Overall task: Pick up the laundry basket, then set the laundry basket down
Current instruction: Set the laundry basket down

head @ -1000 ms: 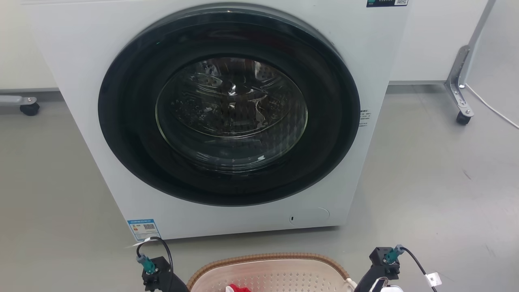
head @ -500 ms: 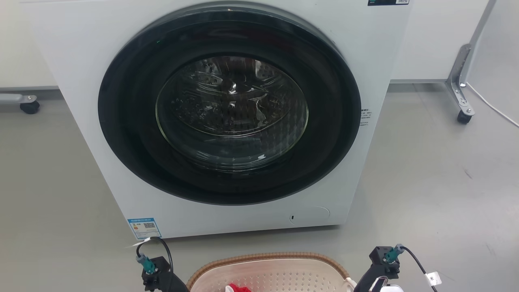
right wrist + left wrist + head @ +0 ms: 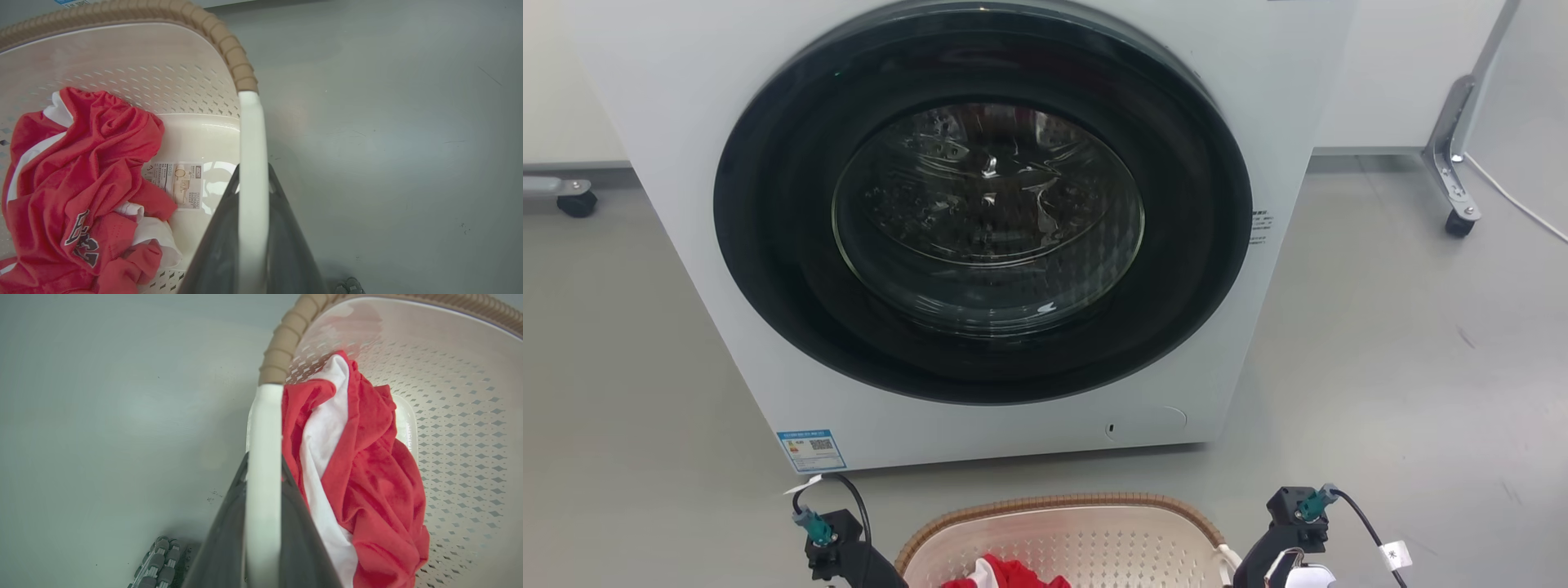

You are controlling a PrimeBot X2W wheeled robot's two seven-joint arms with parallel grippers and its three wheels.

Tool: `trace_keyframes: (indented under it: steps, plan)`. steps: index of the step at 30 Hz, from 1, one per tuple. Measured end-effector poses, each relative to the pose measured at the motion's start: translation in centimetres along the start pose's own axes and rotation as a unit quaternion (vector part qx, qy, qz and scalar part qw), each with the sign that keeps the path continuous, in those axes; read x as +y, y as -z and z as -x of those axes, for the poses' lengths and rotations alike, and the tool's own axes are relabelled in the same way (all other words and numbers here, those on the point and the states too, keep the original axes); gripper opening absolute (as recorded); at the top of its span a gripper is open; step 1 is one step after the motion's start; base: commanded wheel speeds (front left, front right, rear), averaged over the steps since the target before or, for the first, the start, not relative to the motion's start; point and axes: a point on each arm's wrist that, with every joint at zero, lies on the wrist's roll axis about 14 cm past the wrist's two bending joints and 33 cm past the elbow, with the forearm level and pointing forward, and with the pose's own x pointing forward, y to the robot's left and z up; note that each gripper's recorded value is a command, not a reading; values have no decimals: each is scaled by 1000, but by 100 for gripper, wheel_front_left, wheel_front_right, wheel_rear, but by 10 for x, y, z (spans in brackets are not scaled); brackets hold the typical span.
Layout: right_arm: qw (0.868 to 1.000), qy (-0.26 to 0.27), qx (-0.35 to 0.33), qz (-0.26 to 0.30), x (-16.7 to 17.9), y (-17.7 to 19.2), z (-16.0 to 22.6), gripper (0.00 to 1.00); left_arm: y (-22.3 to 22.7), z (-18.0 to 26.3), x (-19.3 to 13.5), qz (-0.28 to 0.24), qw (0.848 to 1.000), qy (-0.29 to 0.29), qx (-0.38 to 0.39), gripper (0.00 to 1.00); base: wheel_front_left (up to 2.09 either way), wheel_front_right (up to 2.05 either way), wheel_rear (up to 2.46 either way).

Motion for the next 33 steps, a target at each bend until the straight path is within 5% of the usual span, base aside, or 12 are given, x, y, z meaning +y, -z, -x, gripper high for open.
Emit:
trace_keyframes:
  steps: [33]
  plan:
    - [996,27,-87,21,-21,-53,-49,0,-60,-48,5,-43,995,-10,-94,0,0,0,0]
